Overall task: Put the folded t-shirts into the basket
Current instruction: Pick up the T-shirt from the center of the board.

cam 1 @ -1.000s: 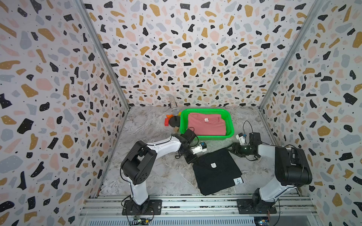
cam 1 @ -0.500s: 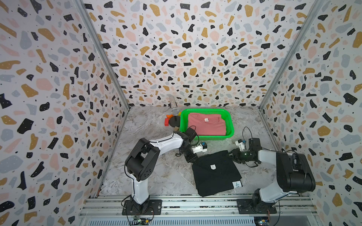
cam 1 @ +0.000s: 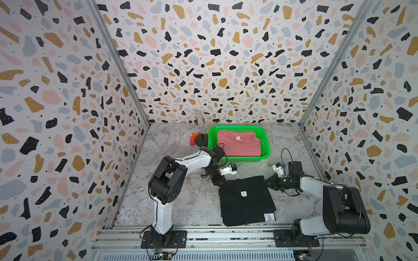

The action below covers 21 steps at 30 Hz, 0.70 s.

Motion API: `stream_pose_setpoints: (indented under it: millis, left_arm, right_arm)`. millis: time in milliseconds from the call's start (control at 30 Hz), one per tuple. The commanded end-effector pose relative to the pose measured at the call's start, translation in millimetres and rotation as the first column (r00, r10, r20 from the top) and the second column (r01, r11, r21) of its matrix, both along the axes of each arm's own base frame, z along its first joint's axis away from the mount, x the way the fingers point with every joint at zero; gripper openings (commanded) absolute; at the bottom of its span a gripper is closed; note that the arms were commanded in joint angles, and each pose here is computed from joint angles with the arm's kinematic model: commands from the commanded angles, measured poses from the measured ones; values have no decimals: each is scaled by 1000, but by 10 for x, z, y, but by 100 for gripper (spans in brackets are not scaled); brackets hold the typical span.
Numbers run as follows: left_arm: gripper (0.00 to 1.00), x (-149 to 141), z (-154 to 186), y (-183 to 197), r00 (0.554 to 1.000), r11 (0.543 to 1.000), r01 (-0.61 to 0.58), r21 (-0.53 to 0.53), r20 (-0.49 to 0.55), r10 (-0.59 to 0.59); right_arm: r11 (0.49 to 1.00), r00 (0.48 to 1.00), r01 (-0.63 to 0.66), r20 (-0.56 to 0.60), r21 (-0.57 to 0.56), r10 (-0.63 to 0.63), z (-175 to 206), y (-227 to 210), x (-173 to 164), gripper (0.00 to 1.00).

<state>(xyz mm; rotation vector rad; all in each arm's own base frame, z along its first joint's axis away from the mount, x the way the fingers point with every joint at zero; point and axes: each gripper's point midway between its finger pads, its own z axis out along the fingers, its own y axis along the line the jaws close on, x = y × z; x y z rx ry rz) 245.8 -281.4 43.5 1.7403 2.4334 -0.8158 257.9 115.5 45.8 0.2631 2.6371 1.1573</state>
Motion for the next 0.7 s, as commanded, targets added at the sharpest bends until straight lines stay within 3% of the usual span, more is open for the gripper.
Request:
stream_pose_setpoints:
  millis: [0, 167, 333, 667]
  left_arm:
    - [0, 38, 19, 94, 999, 999, 37, 24, 2, -37]
    - [0, 138, 69, 110, 999, 999, 42, 1, 12, -42]
    - [0, 186, 364, 5, 997, 995, 50, -91, 59, -45]
    - [0, 192, 833, 46, 994, 982, 10, -188, 109, 11]
  right_arm:
    - [998, 998, 39, -39, -41, -40, 71, -43, -230, 0]
    - [996, 992, 58, 112, -66, -51, 322, -81, -323, 0]
    - [997, 951, 54, 308, -61, -33, 643, -68, -196, 0]
    - [999, 883, 41, 468, -16, -29, 1115, -12, -17, 0]
